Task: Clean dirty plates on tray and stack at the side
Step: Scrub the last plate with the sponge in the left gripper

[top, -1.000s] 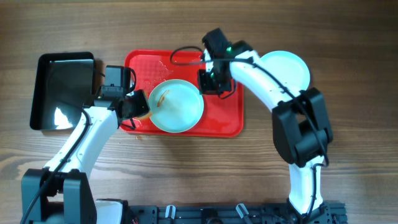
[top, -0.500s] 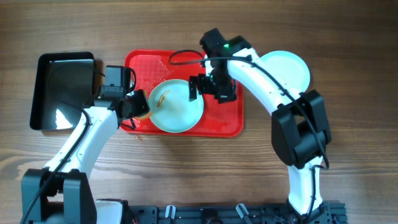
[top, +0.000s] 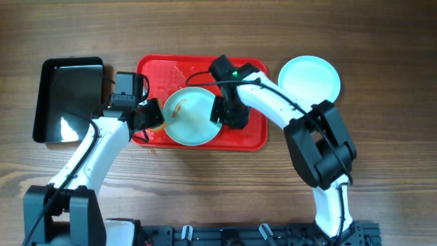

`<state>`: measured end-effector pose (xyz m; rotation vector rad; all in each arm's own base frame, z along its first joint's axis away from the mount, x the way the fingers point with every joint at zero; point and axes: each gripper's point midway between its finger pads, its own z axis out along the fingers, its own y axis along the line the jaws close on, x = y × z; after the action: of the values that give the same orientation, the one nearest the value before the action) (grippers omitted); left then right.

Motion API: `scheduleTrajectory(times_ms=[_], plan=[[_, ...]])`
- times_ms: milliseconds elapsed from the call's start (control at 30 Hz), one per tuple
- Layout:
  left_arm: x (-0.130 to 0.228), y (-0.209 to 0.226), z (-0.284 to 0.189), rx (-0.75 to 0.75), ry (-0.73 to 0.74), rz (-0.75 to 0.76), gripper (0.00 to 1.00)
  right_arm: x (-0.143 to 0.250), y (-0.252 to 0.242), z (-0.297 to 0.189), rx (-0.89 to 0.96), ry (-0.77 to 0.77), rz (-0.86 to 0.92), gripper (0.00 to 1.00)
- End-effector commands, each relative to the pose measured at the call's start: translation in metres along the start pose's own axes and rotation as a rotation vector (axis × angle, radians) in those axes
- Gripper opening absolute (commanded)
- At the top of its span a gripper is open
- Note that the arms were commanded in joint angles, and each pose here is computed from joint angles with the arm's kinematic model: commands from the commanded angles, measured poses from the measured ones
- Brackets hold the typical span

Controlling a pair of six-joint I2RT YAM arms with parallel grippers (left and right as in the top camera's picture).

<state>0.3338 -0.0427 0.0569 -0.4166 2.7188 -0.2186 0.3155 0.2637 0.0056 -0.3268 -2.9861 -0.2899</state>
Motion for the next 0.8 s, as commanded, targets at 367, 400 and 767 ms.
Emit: scheduleTrajectory(times_ms=[367, 400, 767], plan=[[0.001, -0.002, 0.003, 0.015, 0.004, -0.004, 0.04, 0.005, 0.0, 0.01, 0.07, -0.102, 0.053, 0.31], [0.0, -0.003, 0.003, 0.018, -0.001, -0.004, 0.04, 0.005, -0.001, 0.011, 0.072, -0.101, 0.053, 0.29], [0.003, -0.059, -0.007, 0.334, 0.018, 0.207, 0.04, -0.01, 0.004, 0.011, 0.068, -0.164, -0.156, 0.04]])
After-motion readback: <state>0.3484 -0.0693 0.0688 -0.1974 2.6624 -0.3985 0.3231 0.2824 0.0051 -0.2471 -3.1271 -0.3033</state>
